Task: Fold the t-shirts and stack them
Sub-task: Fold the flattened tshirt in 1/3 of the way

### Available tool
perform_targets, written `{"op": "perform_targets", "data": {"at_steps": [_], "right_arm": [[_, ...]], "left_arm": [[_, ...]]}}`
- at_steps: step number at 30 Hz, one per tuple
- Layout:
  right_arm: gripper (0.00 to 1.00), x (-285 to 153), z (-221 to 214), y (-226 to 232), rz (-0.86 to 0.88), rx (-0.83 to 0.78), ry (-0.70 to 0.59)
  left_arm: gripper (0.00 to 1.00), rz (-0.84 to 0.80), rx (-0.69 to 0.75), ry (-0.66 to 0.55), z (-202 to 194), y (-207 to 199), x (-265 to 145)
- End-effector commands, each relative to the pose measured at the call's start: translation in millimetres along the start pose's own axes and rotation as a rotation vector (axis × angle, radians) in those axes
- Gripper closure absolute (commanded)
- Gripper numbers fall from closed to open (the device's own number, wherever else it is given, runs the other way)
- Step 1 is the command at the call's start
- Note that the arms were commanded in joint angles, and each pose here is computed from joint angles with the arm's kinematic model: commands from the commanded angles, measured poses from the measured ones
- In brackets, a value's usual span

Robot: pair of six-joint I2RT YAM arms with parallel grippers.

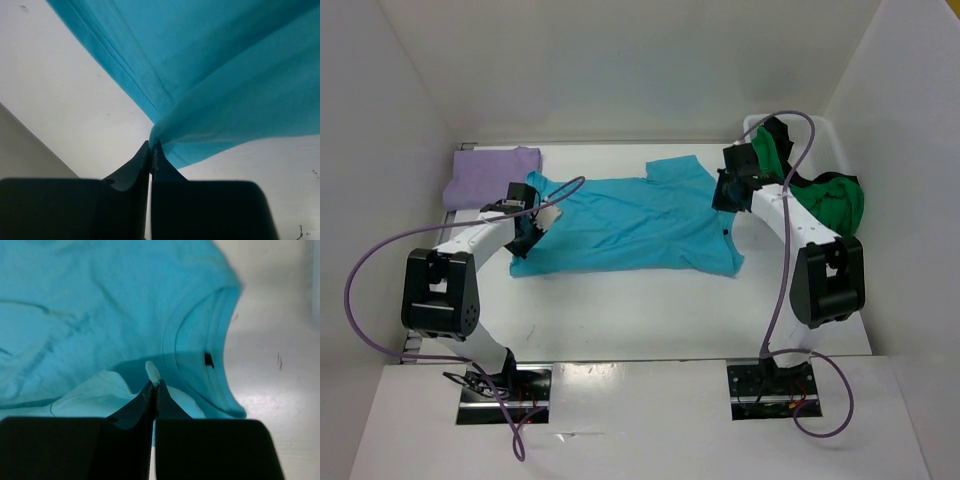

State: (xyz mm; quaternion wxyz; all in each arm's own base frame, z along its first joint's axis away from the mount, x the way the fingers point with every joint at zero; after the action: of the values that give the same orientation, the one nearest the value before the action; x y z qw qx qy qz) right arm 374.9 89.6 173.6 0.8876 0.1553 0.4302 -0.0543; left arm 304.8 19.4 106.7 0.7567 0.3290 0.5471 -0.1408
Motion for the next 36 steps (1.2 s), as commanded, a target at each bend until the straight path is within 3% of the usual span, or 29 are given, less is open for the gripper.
{"op": "perform_targets", "data": {"at_steps": [1, 16, 18, 21, 24, 28, 32, 36], "right_arm": [[1.0, 6.8, 28.6, 4.9, -0.008, -0.055, -0.082], [1.0, 47.4, 30.0, 4.1, -0.074, -0.116, -0.016], [0.83, 49.0, 29.9, 2.8, -0.088, -0.118, -0.011], [0.39, 45.6, 33.5, 4.3, -0.088, -0.118, -0.012], [0.31, 22.1, 45.7, 6.7, -0.075, -0.11, -0.067], [0.31, -18.9, 29.7, -5.7, -0.11, -0.039, -0.095], [0.33, -32.5, -9.9, -27.5, -0.177, 0.087, -0.044], [0.49, -12.5, -60.5, -58.0, -0.28, 0.198, 0.088]], "left_arm": [[0.99, 0.025, -0.047, -0.054, 16.9, 11.2, -3.7], [0.99, 0.028, -0.054, -0.032, 22.4, 9.4, 14.8], [0.92, 0.03, -0.055, -0.034, 25.0, 11.2, 15.5], [0.77, 0.078, -0.073, -0.023, 29.6, 20.4, 15.4], [0.58, 0.151, -0.152, -0.004, 28.5, 43.3, 12.8], [0.5, 0.102, -0.283, -0.008, 13.7, 69.6, 2.3], [0.4, -0.044, -0.298, -0.071, 4.4, 49.5, -17.6], [0.4, -0.144, -0.276, -0.024, -7.6, 16.5, -13.1]]}}
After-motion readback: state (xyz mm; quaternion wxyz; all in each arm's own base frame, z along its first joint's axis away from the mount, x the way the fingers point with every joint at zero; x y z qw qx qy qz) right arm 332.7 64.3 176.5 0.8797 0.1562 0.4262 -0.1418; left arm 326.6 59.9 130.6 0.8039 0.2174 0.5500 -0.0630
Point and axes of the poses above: each gripper's point midway between its finger pads, its own x axis out along the fingers, its own y axis along the line the jaws close on, z = x × y, the point moved 6 cm from there along -x, back along the fingers, and after that the axes turned 5 degrees about x, right-handed, at the moved point
